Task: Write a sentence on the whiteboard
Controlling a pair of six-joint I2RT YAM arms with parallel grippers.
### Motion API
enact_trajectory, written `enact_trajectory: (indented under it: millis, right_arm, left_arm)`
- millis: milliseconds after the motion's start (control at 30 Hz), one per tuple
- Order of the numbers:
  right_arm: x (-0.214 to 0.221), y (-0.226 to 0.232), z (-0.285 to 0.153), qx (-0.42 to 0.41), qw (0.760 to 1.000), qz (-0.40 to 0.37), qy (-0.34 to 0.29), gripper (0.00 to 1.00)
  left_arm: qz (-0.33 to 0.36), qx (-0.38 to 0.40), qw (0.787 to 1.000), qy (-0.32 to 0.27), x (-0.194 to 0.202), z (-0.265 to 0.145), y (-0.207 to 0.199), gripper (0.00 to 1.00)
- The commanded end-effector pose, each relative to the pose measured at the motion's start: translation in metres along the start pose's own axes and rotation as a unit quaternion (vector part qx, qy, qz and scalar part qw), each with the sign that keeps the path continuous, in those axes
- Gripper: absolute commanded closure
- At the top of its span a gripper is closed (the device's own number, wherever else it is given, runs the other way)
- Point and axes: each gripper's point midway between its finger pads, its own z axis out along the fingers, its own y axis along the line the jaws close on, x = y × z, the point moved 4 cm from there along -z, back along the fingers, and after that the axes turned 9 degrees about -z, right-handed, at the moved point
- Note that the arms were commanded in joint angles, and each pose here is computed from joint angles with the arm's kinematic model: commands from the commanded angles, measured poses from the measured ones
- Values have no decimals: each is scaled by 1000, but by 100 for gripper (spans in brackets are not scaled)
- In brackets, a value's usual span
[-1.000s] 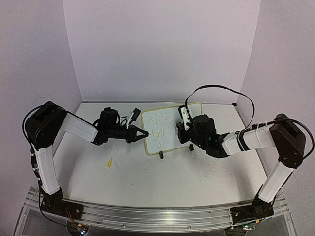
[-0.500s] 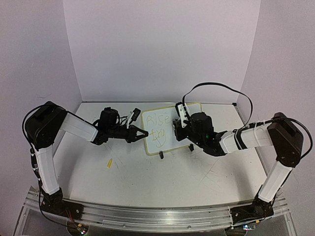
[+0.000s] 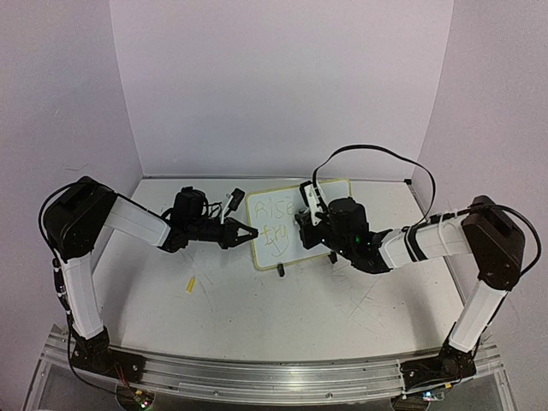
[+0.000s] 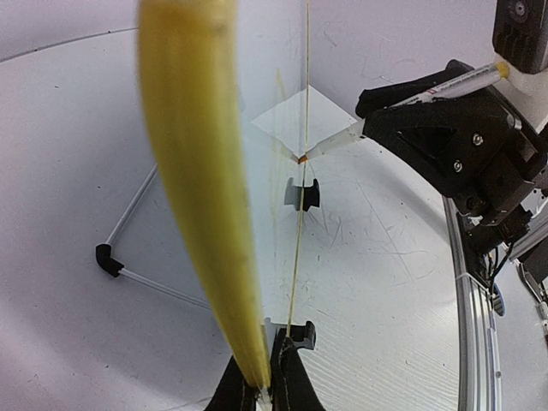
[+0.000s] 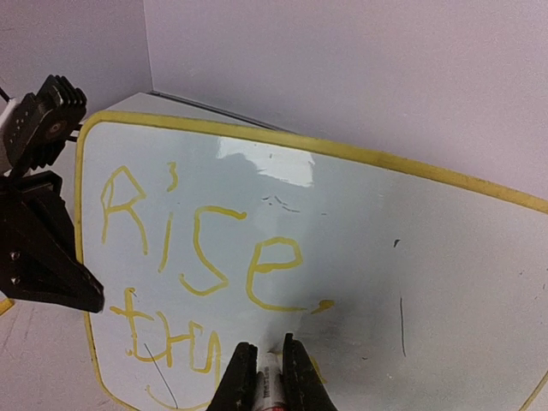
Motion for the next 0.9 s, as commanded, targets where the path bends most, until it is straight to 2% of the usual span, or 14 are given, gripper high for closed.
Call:
enact_trajectory:
  millis: [0,433,867]
  right_arm:
    - [13,3,3,-3,1000,16,17,100]
    - [28,-4,-7,21,999,14,37,100]
    - [13,-29,-6,78,997,16,18,100]
  left_arm:
    - [13,-88,996,13,7,-3,32,100]
    - [11,-87,996,13,7,-3,32,100]
    - [9,-87,996,15,9,-3,33,100]
